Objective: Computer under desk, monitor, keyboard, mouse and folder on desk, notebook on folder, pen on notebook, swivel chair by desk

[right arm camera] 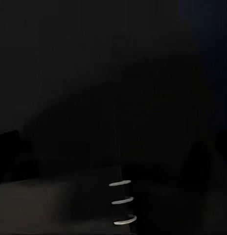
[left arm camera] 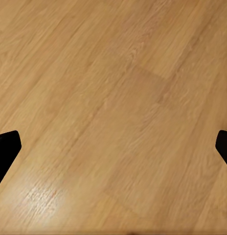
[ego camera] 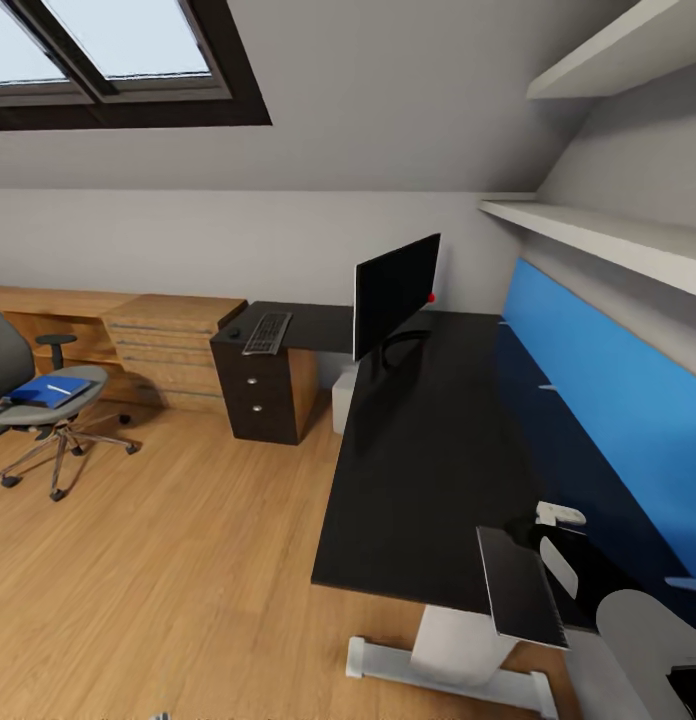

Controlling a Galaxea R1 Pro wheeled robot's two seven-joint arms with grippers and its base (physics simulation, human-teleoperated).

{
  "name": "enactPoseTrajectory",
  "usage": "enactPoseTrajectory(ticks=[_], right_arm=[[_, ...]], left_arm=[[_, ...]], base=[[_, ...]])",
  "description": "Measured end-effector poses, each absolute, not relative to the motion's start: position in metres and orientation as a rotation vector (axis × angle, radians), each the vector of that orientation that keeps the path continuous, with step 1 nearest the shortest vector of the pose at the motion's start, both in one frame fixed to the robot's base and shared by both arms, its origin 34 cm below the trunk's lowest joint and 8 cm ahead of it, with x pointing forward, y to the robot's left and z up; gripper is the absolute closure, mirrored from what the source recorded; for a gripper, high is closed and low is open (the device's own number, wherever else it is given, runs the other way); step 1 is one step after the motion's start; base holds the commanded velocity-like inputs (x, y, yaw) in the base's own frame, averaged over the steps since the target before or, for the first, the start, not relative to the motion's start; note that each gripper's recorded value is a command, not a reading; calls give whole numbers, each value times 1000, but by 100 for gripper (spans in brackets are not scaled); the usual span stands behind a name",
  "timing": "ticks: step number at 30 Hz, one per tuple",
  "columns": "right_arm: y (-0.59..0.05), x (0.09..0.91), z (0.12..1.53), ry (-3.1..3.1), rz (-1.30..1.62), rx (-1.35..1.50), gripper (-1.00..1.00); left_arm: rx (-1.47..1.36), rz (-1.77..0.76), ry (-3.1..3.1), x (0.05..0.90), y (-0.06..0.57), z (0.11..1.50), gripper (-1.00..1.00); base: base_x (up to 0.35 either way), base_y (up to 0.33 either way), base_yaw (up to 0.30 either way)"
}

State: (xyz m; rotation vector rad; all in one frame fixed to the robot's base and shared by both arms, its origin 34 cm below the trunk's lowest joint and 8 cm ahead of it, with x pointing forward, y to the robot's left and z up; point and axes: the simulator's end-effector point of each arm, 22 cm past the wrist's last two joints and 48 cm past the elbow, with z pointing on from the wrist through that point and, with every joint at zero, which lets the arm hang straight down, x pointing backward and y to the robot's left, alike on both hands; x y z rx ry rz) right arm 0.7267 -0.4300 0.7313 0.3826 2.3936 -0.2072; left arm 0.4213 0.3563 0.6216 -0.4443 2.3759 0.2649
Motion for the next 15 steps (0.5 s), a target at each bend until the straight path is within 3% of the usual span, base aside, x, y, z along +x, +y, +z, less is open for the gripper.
enactPoseTrajectory(ticks=[15], right_arm=[[-431, 727, 731, 2390, -209, 385, -100]], left_arm=[[-445, 266, 2375, 421, 357, 622, -100]], base=[[-11, 0, 0]])
